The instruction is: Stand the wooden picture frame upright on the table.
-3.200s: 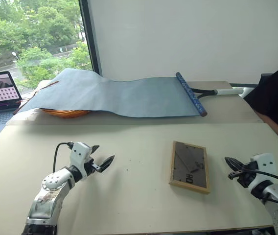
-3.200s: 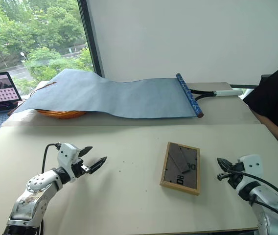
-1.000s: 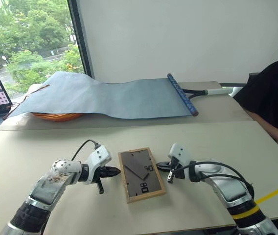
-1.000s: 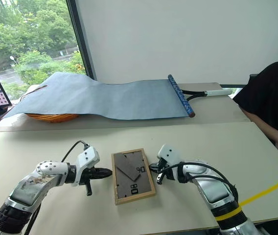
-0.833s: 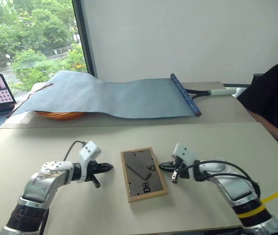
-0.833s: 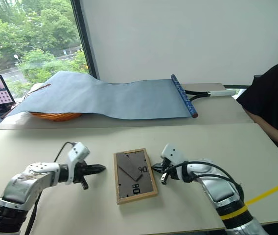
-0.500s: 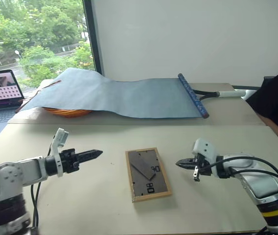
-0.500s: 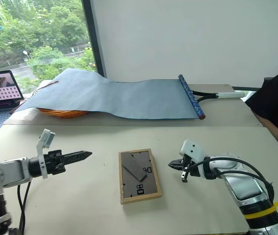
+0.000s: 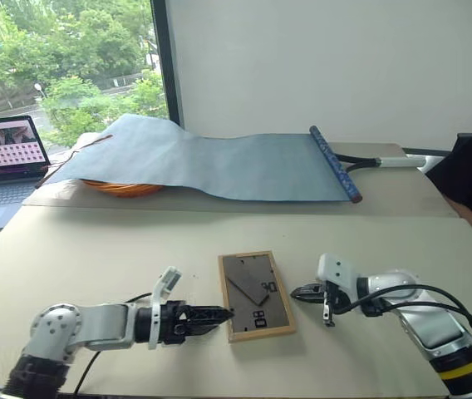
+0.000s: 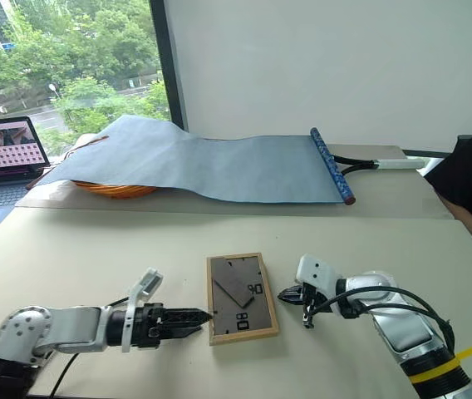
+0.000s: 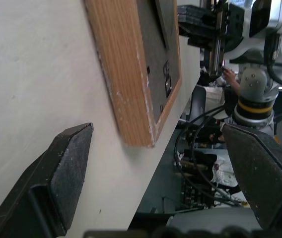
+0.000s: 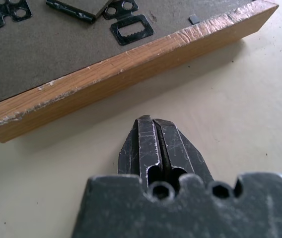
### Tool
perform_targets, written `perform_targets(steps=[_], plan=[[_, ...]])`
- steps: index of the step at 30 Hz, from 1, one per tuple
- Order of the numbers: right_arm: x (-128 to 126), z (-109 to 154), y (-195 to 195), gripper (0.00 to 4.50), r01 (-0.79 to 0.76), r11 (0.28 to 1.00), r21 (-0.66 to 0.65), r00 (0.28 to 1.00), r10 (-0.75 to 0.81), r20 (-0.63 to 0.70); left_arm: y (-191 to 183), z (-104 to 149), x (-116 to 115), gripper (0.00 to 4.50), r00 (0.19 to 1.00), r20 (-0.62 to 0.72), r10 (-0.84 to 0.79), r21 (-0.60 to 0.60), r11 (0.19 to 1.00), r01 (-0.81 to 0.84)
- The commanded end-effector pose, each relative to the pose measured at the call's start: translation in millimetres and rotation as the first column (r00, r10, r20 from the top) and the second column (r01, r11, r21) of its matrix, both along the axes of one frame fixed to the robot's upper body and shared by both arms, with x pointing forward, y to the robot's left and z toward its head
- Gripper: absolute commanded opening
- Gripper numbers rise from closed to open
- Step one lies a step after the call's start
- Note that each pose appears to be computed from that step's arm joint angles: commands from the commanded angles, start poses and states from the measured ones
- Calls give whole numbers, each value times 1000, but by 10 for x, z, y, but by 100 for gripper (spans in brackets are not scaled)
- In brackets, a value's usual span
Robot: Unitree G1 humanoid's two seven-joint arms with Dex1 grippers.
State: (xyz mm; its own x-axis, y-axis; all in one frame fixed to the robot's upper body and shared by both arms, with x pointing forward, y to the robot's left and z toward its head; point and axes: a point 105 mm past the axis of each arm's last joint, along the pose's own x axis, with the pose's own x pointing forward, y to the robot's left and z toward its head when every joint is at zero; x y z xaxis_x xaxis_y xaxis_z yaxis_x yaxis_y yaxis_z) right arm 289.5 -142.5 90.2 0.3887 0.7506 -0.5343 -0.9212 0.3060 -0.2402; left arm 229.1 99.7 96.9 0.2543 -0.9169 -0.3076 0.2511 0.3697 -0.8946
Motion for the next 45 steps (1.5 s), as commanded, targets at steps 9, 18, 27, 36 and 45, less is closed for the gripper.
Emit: perform_targets(steps=[9, 18, 27, 36, 45], plan=[[-147, -30, 323, 0, -44, 995, 89, 999, 46, -19, -291, -108, 136, 448, 994, -61, 88, -19, 996, -90], [-112, -49, 340, 0, -16, 996, 88, 1000, 18, -18, -190, 5, 140, 231, 995, -23, 98, -74, 992, -99], [62, 240, 146, 0, 95, 982, 160, 995, -96, 0, -28, 285, 319, 117, 995, 54, 82, -154, 985, -73], [18, 1148, 136, 210, 108, 864, 492, 987, -33, -159, 266, 487, 395, 117, 991, 122, -49, -44, 998, 55], [53, 946, 698, 446, 28, 893, 449, 979, 66, -193, -7, 477, 389, 117, 972, 144, -184, -26, 982, 189]])
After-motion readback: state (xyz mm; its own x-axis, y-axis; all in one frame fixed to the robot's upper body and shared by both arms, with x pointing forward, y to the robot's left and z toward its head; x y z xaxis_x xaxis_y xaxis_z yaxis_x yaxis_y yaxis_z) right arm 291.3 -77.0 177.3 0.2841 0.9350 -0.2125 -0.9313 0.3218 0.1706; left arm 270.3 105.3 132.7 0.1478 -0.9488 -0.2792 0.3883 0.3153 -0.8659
